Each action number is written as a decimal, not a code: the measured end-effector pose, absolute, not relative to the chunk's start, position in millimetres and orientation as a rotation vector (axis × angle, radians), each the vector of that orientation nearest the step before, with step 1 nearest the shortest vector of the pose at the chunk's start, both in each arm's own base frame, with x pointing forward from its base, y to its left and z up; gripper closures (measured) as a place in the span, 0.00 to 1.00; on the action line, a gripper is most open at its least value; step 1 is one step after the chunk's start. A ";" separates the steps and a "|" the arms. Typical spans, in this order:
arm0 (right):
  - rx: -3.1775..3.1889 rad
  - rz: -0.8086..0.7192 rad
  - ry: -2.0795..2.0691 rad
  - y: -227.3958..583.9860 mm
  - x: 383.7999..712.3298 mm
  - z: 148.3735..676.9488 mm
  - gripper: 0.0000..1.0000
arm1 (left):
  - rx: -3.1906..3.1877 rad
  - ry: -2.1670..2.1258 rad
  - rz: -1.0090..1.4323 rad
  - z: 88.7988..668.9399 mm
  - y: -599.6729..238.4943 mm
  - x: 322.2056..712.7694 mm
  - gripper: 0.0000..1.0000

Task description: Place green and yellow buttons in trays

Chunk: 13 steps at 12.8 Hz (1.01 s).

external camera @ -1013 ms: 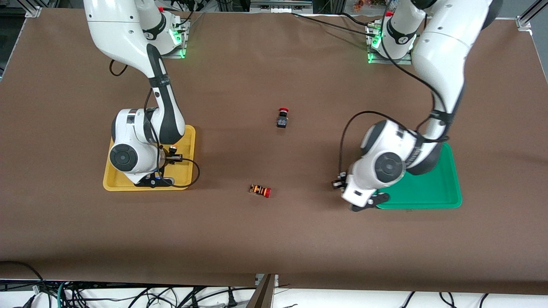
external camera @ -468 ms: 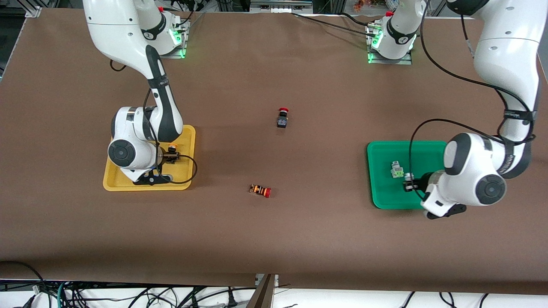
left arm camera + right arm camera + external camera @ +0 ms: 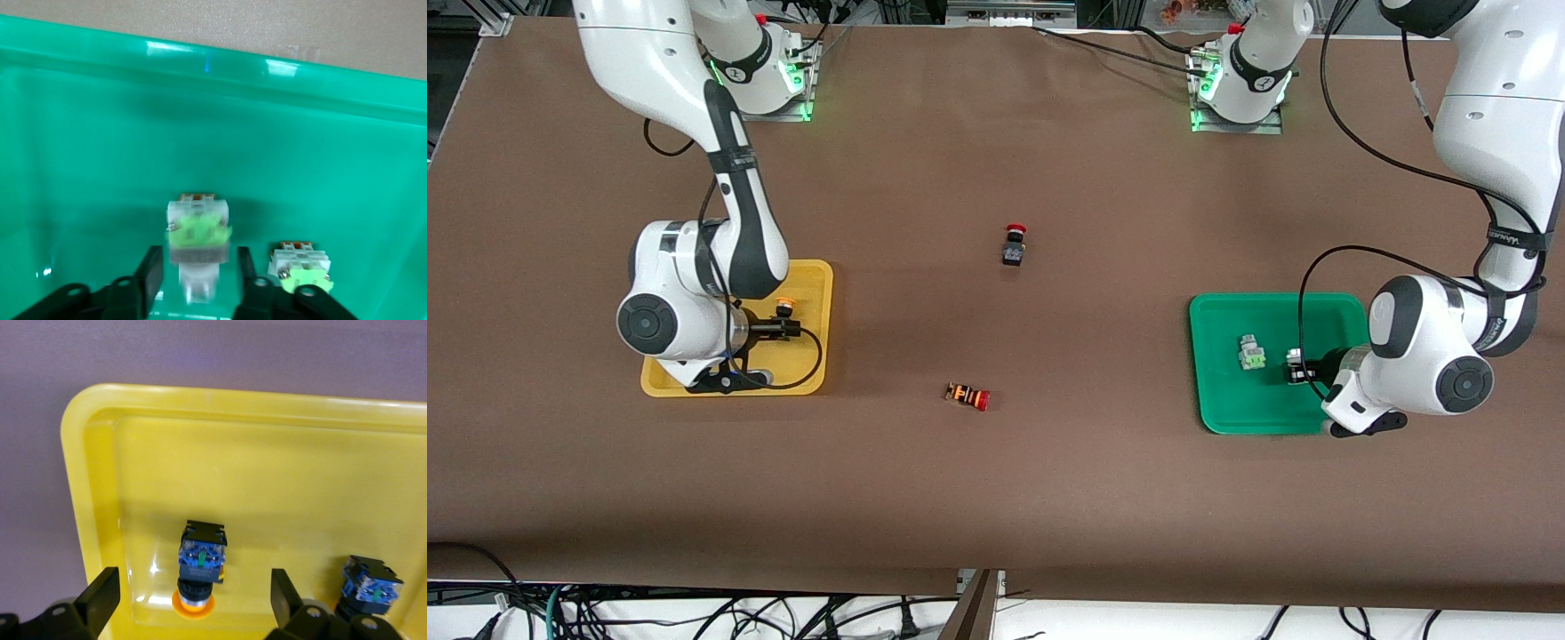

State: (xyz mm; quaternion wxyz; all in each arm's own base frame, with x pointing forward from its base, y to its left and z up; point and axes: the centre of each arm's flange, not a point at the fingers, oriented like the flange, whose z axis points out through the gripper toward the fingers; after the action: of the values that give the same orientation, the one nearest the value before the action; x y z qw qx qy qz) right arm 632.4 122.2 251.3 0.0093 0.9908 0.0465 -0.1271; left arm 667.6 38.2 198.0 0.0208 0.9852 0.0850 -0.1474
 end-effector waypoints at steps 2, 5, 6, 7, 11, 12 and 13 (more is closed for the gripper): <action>3.101 -0.403 0.196 105.2 635.1 280.8 0.00 | 3.059 0.259 -0.418 209.7 37.0 670.1 0.21; 3.124 -0.407 0.191 71.2 628.0 351.2 0.00 | 3.096 0.270 -0.295 277.7 39.5 677.3 0.00; 3.129 -0.406 0.194 64.0 620.4 382.7 0.00 | 3.109 0.297 -0.246 311.0 41.8 677.9 0.00; 3.137 -0.411 0.191 57.5 609.6 415.4 0.00 | 3.122 0.321 -0.176 347.9 45.1 678.5 0.00; 3.107 -0.356 0.246 56.0 562.5 521.0 0.00 | 3.150 0.387 -0.240 479.4 61.4 656.9 0.00; 3.068 -0.326 0.272 59.3 553.4 539.6 0.00 | 3.137 0.378 -0.334 500.7 58.8 645.5 0.00; 3.050 -0.277 0.284 60.6 548.3 557.9 0.00 | 3.127 0.357 -0.371 520.0 51.2 637.1 0.00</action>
State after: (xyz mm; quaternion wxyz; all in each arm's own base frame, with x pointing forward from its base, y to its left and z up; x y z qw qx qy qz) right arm 548.3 60.6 557.9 0.0331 0.9911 0.0921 -0.0900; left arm 637.1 51.2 520.0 -0.0136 0.9867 0.1125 -0.1169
